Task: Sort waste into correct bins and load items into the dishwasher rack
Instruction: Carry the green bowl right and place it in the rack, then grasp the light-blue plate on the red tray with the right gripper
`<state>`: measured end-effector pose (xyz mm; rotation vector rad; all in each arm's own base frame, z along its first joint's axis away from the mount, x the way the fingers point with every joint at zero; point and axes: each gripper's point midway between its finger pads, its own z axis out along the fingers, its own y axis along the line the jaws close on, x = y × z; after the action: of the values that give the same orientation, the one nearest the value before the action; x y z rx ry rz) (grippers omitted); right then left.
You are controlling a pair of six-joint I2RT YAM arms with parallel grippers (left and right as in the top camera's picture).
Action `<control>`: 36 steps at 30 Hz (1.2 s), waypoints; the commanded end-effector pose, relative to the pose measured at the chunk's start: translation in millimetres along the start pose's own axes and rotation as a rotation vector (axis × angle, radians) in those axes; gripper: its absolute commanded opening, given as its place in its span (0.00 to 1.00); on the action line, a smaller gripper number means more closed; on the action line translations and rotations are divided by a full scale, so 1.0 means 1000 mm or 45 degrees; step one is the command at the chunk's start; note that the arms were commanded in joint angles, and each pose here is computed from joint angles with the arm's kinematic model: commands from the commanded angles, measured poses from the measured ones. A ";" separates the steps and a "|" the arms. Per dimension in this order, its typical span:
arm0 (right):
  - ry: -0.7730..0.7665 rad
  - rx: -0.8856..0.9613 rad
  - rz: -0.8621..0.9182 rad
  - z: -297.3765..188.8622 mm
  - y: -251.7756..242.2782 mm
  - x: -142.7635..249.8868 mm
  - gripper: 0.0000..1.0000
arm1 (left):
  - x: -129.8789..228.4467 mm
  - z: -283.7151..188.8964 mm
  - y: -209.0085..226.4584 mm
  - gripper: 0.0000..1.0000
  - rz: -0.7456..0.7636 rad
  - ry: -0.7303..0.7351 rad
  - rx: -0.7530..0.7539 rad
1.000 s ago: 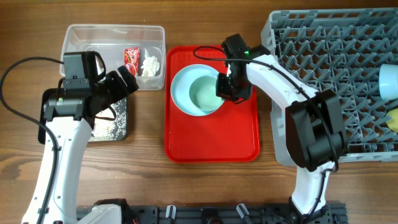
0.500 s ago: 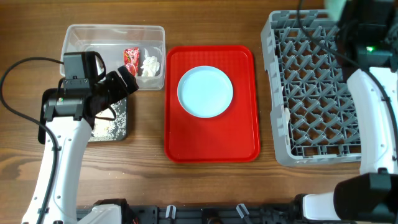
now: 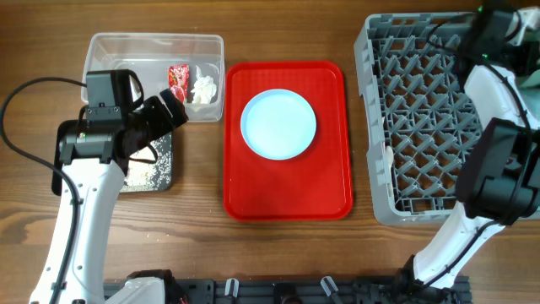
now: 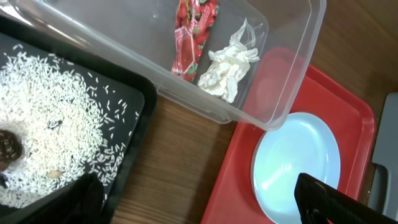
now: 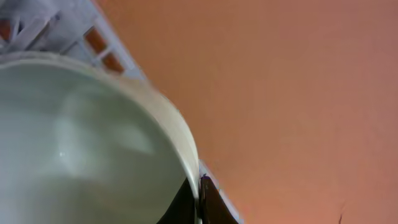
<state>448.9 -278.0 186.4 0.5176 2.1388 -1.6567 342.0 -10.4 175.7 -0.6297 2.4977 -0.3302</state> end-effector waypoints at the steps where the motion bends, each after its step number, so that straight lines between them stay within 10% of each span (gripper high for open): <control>1: -0.006 -0.183 0.066 -0.021 0.040 0.007 0.04 | -0.003 -0.001 -0.001 1.00 -0.025 -0.014 0.011; 9: 0.260 -0.611 -0.001 -0.049 0.097 0.071 0.04 | -0.002 -0.001 -0.001 1.00 -0.025 -0.010 0.009; 15: 0.186 -0.979 0.191 -0.098 0.072 0.036 0.36 | -0.002 -0.001 -0.001 1.00 -0.025 -0.010 0.009; 17: 0.056 -1.252 0.328 -0.141 0.043 0.004 0.55 | -0.002 -0.001 0.000 1.00 -0.025 -0.010 0.008; 22: -0.039 -2.151 0.314 -0.285 0.029 -0.008 0.61 | -0.002 -0.001 -0.001 1.00 -0.025 -0.011 0.008; 28: 0.095 -2.224 -0.143 -0.385 0.099 0.064 0.65 | -0.002 -0.001 -0.001 1.00 -0.025 -0.010 0.009; 36: 0.460 -1.880 -0.292 -0.391 0.206 0.146 0.64 | -0.002 -0.001 -0.001 1.00 -0.025 -0.009 0.008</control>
<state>405.3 163.8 72.1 -0.0963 2.8759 0.3818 342.6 -10.4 175.9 -0.6289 2.4956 -0.3307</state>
